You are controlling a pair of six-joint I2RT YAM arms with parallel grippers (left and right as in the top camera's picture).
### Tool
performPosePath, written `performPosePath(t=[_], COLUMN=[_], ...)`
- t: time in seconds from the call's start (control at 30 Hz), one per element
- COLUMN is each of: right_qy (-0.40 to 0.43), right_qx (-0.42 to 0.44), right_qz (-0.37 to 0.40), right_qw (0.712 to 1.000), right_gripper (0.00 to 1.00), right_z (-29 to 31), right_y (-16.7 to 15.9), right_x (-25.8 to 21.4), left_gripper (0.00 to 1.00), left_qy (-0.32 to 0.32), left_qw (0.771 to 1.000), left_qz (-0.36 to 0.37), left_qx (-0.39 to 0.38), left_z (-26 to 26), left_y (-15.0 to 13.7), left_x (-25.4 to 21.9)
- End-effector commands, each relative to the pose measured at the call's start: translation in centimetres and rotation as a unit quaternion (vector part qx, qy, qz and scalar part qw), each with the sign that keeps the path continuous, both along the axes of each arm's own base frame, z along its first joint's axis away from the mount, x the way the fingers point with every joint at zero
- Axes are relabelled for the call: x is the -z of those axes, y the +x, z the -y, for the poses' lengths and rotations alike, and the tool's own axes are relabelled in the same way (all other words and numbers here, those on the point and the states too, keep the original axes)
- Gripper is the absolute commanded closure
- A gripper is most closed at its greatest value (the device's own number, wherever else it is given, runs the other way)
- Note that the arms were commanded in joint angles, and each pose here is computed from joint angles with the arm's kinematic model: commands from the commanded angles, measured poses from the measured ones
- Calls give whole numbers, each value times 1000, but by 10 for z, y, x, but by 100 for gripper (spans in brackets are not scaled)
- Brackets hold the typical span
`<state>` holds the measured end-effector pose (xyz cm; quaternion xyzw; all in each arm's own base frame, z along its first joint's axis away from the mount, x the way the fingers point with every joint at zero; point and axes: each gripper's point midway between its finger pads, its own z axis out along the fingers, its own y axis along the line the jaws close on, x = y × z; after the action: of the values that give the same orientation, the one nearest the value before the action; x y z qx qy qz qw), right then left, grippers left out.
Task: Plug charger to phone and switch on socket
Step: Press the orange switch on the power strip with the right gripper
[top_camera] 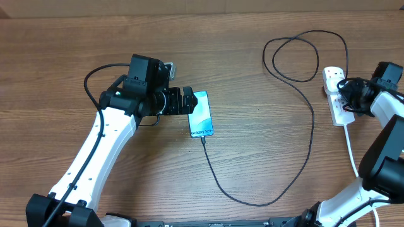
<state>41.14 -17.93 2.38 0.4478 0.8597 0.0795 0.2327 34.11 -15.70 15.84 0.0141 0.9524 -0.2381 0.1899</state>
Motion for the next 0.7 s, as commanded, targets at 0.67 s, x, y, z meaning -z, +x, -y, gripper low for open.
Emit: performPosePath(t=[0.67], right_qy=[-44], right_qx=[86], right_qz=[66], right_qw=[993], right_gripper=[96], right_z=[-31], right_y=[-85], right_x=[-178], left_gripper=[1], left_qy=[20], left_qw=[1000], left_qz=[0], left_qx=[21], left_z=[-5], left_y=[-14], left_x=[-6])
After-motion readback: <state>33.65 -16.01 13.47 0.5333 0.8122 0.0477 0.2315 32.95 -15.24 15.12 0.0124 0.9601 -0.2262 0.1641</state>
